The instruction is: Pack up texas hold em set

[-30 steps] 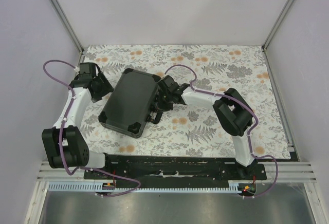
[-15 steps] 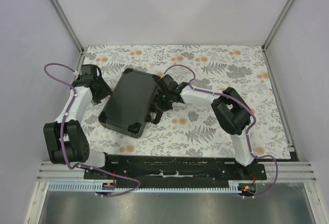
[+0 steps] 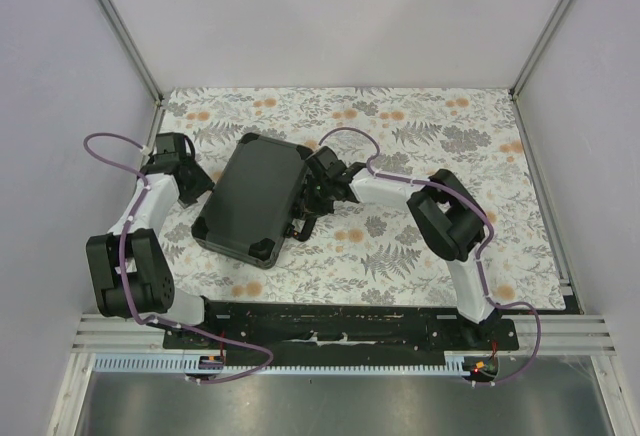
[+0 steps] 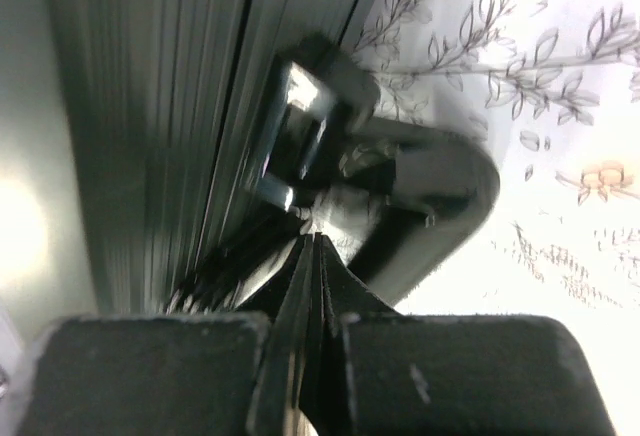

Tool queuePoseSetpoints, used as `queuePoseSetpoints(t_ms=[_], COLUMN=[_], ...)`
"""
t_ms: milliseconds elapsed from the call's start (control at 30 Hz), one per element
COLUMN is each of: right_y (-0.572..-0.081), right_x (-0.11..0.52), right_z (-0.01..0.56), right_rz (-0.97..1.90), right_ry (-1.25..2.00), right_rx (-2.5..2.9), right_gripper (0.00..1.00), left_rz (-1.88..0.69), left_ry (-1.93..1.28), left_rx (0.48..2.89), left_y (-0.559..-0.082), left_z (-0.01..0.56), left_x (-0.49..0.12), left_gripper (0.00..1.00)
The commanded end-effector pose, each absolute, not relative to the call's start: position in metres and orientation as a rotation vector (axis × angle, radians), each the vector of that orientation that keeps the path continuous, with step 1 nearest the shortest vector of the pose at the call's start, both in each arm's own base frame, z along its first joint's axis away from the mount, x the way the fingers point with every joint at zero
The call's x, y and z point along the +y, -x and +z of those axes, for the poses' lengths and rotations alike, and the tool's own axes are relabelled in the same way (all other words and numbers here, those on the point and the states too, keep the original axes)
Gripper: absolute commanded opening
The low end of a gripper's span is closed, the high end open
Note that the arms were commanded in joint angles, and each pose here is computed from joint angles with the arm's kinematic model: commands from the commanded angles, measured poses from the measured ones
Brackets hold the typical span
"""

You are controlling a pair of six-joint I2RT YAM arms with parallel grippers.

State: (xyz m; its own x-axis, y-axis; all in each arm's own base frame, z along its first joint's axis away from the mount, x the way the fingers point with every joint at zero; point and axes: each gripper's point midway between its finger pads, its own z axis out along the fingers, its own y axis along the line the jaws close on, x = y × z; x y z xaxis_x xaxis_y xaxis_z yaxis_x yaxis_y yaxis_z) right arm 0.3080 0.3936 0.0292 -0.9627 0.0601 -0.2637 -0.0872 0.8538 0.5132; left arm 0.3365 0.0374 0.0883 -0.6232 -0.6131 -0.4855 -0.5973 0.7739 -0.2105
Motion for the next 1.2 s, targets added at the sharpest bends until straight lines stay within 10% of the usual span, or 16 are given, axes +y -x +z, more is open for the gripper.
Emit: queuePoseSetpoints(t_ms=[0, 433, 833, 1033, 1167], right_y=[-0.329, -0.341, -0.29, -0.242, -0.212], right_x=[0.416, 0.39, 0.24, 0.161, 0.11], right_z=[-0.001, 0.072, 0.163, 0.212, 0.243], right_rz=[0.836, 0.708, 0.251, 0.161, 0.087], right_ry=[-0.01, 0.022, -0.065, -0.155, -0.246], right_rx=[2.654, 2.535, 2.46, 2.364, 2.296], right_gripper=[0.0, 0.0, 0.41, 0.98, 0.98], left_rz=[-0.228, -0.191, -0.38, -0.43, -0.416], left_ry=[0.907, 0.831, 0.529, 0.446, 0.439], left_rx=[2.561, 2.416, 2.286, 2.23, 2.183], left_y=[-0.312, -0.343, -0.32, -0.264, -0.229], left_z=[0.073, 0.14, 0.26, 0.292, 0.3], left_x=[-0.001, 0.011, -0.018, -0.031, -0.032], left_gripper=[0.55, 0.58, 0.82, 0.83, 0.83])
